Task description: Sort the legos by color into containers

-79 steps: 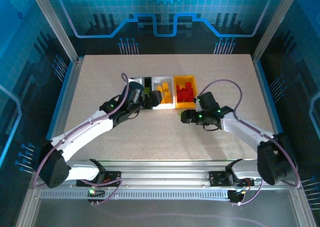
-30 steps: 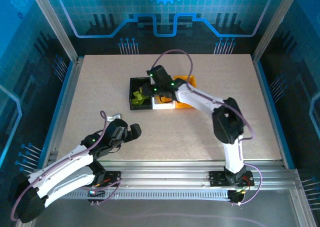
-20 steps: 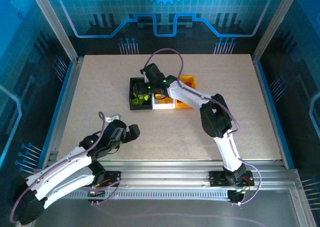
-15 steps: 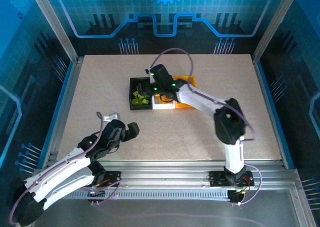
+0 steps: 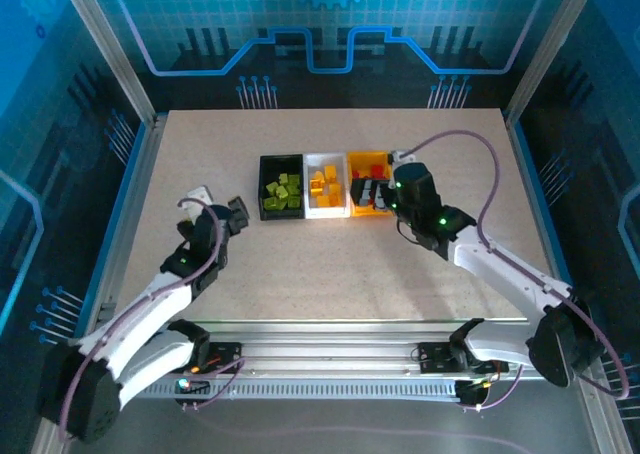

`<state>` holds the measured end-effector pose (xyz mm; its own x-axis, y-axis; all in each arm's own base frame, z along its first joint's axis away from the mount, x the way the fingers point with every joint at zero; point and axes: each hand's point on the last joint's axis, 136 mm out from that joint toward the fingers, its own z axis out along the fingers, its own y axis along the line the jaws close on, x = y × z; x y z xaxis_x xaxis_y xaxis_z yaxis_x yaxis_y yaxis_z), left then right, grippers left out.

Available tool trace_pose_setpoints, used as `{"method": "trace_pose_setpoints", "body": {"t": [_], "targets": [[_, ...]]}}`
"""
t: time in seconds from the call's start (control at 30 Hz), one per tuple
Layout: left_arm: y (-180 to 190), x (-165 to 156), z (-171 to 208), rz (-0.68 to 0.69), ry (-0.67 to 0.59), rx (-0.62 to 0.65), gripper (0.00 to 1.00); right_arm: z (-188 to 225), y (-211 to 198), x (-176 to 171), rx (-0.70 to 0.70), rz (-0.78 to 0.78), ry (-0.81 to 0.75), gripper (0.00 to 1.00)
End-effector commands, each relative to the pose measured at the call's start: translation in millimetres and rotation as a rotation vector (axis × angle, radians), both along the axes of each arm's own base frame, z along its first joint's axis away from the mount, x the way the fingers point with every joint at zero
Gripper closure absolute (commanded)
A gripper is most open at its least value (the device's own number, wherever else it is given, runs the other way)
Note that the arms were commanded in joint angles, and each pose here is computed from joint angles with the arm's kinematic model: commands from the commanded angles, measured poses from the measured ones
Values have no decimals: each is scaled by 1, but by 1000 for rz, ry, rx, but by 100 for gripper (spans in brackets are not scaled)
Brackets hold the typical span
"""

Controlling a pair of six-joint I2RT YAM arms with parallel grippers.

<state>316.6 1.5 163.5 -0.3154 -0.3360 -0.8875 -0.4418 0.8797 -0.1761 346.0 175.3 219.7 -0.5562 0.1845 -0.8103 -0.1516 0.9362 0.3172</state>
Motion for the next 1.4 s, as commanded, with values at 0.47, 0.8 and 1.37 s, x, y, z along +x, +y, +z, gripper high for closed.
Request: {"method": "trace_pose_setpoints", "body": {"t": [0.47, 0.8, 1.37], "targets": [[14, 76, -53, -212, -72, 247, 1, -2, -138, -9, -319, -293, -210, 0], [19, 77, -67, -261, -91, 153, 1, -74, -185, 20, -345, -321, -235, 0], [16, 78, -67, -276, -92, 158, 1, -125, -165, 49, -383, -200, -186, 0]]}}
